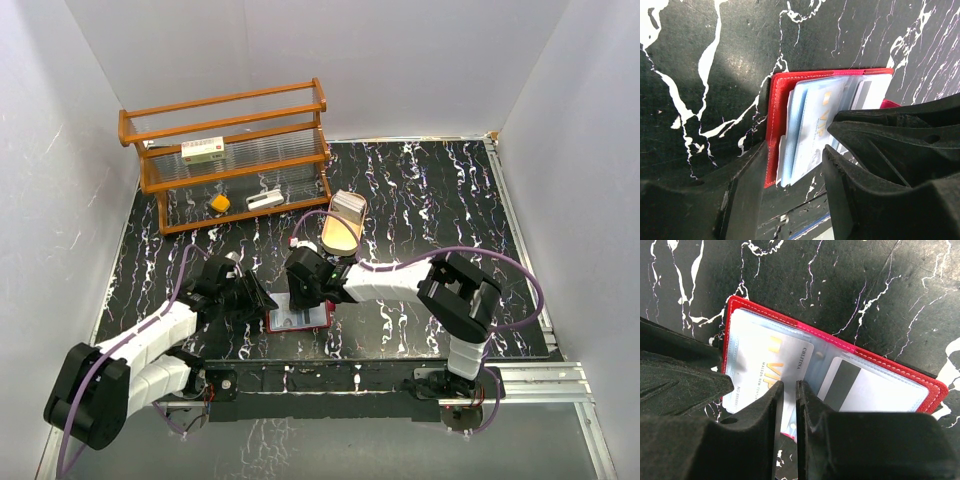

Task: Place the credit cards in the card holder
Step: Insert the credit card into the card holder.

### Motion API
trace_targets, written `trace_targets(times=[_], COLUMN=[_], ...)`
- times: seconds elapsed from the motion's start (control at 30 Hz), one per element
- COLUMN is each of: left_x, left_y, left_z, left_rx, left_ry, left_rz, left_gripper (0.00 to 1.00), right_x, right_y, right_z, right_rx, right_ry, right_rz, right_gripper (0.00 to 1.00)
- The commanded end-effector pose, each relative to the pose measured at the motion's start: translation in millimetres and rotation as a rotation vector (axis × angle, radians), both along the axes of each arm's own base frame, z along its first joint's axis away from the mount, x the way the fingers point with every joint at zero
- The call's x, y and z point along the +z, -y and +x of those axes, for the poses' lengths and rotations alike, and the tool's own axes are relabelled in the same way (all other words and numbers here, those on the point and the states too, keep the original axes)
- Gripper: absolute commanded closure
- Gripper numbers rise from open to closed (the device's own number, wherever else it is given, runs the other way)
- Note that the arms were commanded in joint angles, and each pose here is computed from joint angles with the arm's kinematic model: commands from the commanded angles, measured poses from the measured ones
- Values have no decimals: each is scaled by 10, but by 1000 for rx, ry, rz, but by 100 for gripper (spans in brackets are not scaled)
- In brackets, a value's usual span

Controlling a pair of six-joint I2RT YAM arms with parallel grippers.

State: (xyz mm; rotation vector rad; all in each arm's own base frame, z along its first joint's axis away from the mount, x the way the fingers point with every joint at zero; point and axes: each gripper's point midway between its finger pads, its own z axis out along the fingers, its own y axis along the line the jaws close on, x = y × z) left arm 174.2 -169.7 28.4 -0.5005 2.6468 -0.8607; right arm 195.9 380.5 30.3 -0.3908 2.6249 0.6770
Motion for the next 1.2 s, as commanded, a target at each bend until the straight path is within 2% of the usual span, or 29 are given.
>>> trace_targets(times=[0.0,0.3,0.6,1.17], left_x=[132,282,372,140], left_y=[24,109,196,232], left_z=[39,89,159,150], left_rx=[-2,-9,-22,-38], left_ry=[21,48,88,46], left_rz=[-19,-72,-124,-125], left_gripper=[53,52,50,48], right_x=[101,-70,-155,-187], right_y=[-9,87,168,193], right_z=[115,78,42,29], right_rx=[-19,-21,-23,-19], right_ry=[56,46,41,45], right_rz=[-11,-53,-70,-65], right_gripper=[85,90,91,91])
